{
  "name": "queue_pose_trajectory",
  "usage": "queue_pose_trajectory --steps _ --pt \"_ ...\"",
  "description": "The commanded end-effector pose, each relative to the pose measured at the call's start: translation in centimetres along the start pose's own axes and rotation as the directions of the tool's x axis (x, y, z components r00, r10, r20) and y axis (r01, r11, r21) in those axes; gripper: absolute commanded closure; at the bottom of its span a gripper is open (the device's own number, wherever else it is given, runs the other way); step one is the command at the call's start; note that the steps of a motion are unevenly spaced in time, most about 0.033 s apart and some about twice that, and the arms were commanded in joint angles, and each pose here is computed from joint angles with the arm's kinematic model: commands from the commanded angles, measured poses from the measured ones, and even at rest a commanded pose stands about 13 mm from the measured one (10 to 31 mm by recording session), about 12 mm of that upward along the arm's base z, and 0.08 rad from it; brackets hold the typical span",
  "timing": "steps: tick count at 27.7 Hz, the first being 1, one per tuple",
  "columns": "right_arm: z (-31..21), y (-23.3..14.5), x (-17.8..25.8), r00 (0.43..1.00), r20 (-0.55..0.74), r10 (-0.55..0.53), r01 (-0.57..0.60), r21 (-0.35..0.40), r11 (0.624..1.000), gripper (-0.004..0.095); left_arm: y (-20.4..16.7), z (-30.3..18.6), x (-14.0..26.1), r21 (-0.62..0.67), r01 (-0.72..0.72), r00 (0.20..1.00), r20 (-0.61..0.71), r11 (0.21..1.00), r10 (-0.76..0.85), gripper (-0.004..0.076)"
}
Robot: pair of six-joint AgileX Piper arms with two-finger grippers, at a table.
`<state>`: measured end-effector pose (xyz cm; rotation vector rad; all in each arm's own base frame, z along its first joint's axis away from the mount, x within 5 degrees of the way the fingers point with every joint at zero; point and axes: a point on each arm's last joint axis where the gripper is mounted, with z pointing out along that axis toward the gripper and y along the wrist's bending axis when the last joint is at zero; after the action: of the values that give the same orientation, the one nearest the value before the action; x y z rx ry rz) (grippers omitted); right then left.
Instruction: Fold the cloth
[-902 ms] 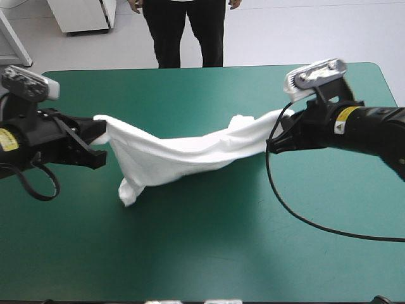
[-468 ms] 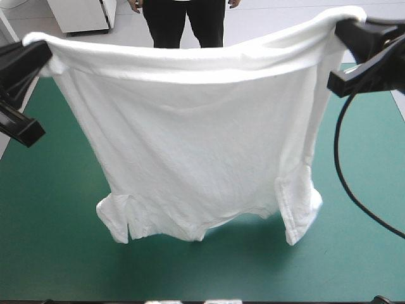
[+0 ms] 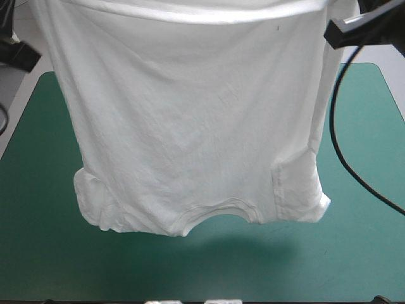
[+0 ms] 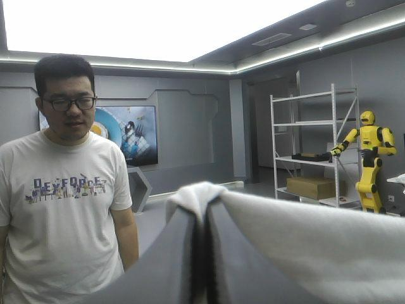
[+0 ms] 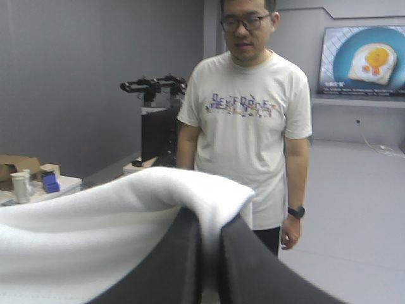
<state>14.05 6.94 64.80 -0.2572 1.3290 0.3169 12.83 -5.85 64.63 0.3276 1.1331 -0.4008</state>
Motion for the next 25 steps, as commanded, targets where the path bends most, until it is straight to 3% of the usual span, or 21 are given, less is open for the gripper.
queue_pose_trajectory --steps 1,8,19,22,24,25 --pt "2.4 -0.4 0.2 0.997 0.065 -0.038 0.031 0.100 0.994 0.0921 0.8 3.0 0.7 -0.030 0.031 0.995 0.096 0.999 -0.028 0.0734" --pt "8.1 -2.5 2.2 0.994 0.104 -0.037 0.015 0.199 0.980 0.0922 2.8 10.0 4.0 -0.094 0.034 0.983 0.185 0.995 -0.016 0.0734" --pt "16.7 -10.2 5.4 0.959 0.276 0.063 -0.111 0.161 0.981 0.0921 9.5 18.2 10.0 -0.137 0.141 0.952 0.292 0.981 -0.096 0.0734" --pt "18.4 -11.6 7.6 0.973 0.221 0.069 -0.109 0.174 0.979 0.0921 11.1 19.1 12.0 -0.123 0.199 0.942 0.297 0.972 -0.155 0.0734" --pt "19.8 -12.1 9.9 0.993 0.113 0.046 -0.066 0.188 0.980 0.0921 11.7 20.3 14.8 -0.104 0.224 0.959 0.199 0.969 -0.201 0.0734" --pt "20.5 -12.3 11.4 0.998 0.023 0.057 -0.060 0.186 0.981 0.0921 11.6 20.8 16.6 -0.085 0.201 0.977 0.087 0.976 -0.194 0.0734"
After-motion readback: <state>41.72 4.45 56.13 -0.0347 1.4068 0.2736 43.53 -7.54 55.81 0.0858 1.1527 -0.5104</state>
